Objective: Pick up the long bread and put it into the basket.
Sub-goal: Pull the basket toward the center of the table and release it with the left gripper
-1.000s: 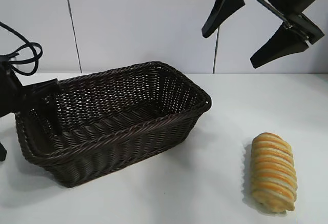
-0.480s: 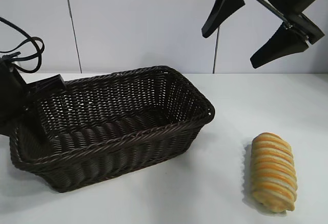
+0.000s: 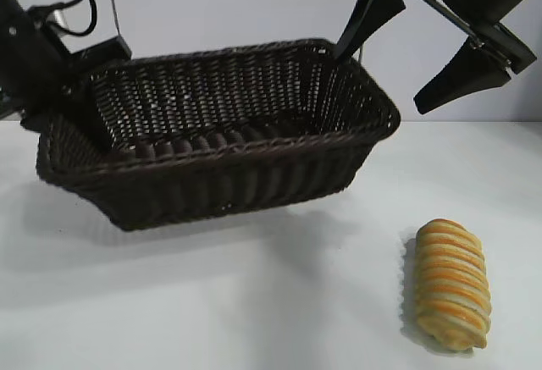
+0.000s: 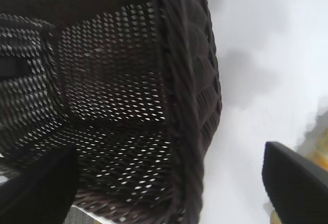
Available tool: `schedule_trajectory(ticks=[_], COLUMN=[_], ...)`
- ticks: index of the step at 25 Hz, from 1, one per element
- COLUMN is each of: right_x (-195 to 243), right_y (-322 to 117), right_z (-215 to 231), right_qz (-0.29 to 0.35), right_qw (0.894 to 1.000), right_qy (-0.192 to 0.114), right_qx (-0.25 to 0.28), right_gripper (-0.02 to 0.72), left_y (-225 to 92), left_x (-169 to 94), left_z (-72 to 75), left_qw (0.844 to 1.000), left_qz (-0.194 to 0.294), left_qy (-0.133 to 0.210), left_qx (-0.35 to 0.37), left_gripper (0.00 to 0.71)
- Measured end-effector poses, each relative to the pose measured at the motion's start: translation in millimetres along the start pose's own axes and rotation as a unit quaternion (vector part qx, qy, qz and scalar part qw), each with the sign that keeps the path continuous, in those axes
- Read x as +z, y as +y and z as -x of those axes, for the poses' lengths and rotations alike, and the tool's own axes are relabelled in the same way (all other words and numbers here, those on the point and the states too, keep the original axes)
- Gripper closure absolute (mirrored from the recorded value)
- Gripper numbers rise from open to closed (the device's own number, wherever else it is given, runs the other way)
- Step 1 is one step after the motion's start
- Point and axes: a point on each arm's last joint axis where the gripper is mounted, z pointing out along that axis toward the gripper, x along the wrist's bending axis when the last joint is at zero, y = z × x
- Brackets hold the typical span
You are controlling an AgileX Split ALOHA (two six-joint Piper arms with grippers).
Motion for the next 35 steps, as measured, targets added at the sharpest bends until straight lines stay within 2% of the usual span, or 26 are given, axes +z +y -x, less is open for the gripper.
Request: schedule_trajectory(ticks=[6, 10, 18, 26, 32, 33, 35], right_x=[0.0, 0.0, 0.0, -0.5, -0.4, -0.4, -0.4], right_y=[-0.3, -1.0, -1.0, -0.4, 1.1, 1.1, 1.1], right_z=[0.3, 1.8, 3.5, 1.2, 1.2, 1.2, 1.2], right_qz=[-0.002, -0.006, -0.006, -0.001, 0.007, 0.007, 0.007], right_qw=[1.0, 1.0, 1.0, 1.0, 1.0, 1.0, 1.0], right_qy=[-0.002, -0.01, -0.019, -0.012, -0.013, -0.013, -0.013], right_qx=[-0.002, -0.006, -0.014, -0.009, -0.009, -0.009, -0.009], right_gripper=[0.008, 0.008, 0.008, 0.008, 0.008, 0.008, 0.008], left_y=[-2.5, -4.0, -7.3, -8.1, -8.1, -8.1, -7.2], left_x=[48.1, 75.6, 107.2, 115.8, 115.8, 115.8, 115.9], left_z=[9.0, 3.5, -10.3, -17.3, -18.0, -18.1, -18.3], left_qw=[0.998, 0.997, 0.995, 0.994, 0.994, 0.994, 0.994], left_qz=[-0.044, -0.062, -0.089, -0.088, -0.087, -0.087, -0.082], left_qy=[0.019, 0.026, 0.033, 0.061, 0.068, 0.068, 0.069], left_qx=[0.038, 0.035, 0.022, 0.021, 0.008, 0.007, 0.007], left_gripper=[0.61, 0.61, 0.61, 0.61, 0.61, 0.606, 0.543])
